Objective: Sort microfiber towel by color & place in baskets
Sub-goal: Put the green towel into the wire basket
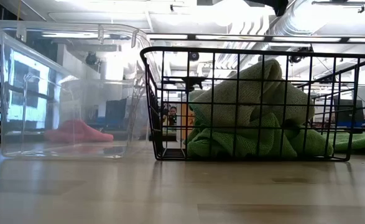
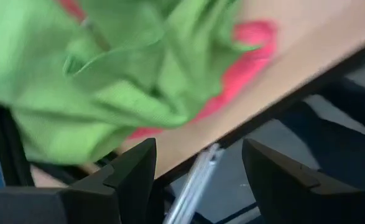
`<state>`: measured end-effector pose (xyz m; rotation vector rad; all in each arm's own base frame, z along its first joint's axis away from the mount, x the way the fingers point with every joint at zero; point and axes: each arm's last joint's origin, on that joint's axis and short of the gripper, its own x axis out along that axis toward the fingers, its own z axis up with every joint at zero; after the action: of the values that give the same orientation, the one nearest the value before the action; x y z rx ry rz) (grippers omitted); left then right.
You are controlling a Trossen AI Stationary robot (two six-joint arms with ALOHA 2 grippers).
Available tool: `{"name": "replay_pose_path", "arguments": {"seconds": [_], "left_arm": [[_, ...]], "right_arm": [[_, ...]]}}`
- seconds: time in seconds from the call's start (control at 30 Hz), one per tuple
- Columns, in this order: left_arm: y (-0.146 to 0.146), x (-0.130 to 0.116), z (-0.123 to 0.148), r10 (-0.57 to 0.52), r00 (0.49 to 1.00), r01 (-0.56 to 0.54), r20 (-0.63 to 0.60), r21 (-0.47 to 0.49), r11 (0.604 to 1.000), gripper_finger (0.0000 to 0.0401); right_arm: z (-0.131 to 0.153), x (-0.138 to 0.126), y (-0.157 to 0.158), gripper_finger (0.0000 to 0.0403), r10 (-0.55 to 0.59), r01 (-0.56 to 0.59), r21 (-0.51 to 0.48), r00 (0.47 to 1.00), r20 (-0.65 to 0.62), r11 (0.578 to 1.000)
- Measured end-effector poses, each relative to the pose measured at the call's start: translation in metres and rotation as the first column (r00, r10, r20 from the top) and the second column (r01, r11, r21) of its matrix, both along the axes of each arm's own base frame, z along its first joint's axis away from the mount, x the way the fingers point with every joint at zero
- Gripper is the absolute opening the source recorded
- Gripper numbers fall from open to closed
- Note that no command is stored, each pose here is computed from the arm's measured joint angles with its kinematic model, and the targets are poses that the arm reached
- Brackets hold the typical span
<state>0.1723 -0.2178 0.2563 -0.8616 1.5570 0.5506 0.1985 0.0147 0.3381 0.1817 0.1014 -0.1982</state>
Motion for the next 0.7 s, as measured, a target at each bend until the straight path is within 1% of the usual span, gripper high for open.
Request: {"name": "replay_pose_path", "arguments": {"seconds": [0.1,0.23,0.43,0.7], "left_arm": [[-0.006,-0.001,-0.014,0.042,0.998,-0.04,-0.051,0.037,0.999,0.0225],[-0.01,-0.002,-0.03,0.048,0.994,-0.04,-0.095,0.083,0.996,0.0225],[-0.002,-0.009,-0.051,0.063,0.982,-0.04,-0.175,0.133,0.99,0.0225],[0.007,-0.016,-0.072,0.079,0.976,-0.044,-0.201,0.172,0.984,0.0225]], "right_arm": [[-0.001,0.0,0.0,0.0259,0.0,0.0,-0.001,1.0,-0.006,1.0],[-0.001,0.0,0.0,0.0259,0.0,0.0,-0.001,1.0,-0.008,1.0],[-0.002,0.0,0.0,0.0259,0.0,0.0,-0.002,1.0,-0.021,1.0],[-0.002,0.0,0.0,0.0259,0.0,0.0,-0.002,1.0,-0.022,1.0]]}}
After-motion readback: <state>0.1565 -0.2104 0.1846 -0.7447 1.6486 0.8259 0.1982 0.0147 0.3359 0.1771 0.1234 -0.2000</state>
